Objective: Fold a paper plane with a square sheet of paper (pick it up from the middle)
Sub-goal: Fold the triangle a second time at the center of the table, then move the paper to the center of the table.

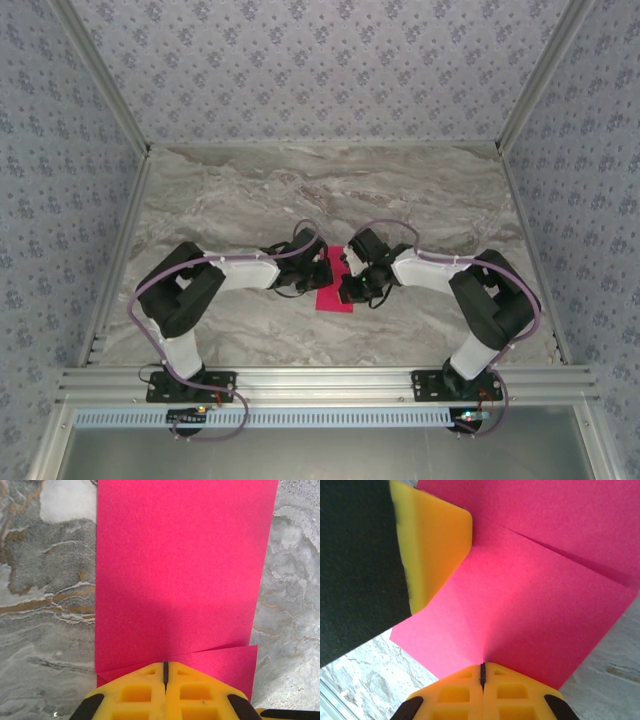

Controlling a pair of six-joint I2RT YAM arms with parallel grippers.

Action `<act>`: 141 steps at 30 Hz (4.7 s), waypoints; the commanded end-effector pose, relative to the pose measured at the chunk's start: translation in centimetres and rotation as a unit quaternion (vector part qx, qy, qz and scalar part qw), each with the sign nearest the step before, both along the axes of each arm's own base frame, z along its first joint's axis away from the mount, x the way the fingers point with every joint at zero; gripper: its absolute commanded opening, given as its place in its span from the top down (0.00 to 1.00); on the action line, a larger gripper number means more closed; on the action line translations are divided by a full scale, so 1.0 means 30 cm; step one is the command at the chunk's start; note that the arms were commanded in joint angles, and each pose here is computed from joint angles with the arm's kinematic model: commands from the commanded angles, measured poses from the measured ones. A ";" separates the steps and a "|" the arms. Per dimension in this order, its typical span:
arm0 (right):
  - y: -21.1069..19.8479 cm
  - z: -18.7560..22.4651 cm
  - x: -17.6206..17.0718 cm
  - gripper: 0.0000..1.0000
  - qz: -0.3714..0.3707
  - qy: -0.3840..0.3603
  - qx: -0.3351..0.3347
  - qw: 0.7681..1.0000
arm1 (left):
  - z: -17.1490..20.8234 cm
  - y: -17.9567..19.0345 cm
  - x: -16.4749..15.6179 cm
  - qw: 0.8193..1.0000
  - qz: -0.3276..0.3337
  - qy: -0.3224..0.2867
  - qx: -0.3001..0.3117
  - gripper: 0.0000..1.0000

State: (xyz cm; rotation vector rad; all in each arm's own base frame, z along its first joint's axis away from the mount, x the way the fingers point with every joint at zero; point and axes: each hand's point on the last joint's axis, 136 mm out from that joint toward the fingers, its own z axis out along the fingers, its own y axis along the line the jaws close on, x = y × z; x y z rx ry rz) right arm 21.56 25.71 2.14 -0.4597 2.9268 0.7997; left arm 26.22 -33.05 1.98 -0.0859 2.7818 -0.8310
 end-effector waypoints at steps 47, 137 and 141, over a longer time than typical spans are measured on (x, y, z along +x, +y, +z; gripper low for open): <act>0.089 0.029 0.108 1.00 -0.072 -0.030 0.069 0.995 | -0.153 0.109 -0.069 0.997 0.031 0.052 0.049 1.00; -0.082 -0.015 -0.018 1.00 -0.094 0.035 0.004 0.995 | 0.074 0.334 0.200 0.993 0.060 -0.071 0.066 0.79; -0.055 0.143 0.109 0.94 -0.134 -0.004 0.080 0.988 | 0.159 0.329 0.179 0.994 0.064 -0.078 0.041 0.58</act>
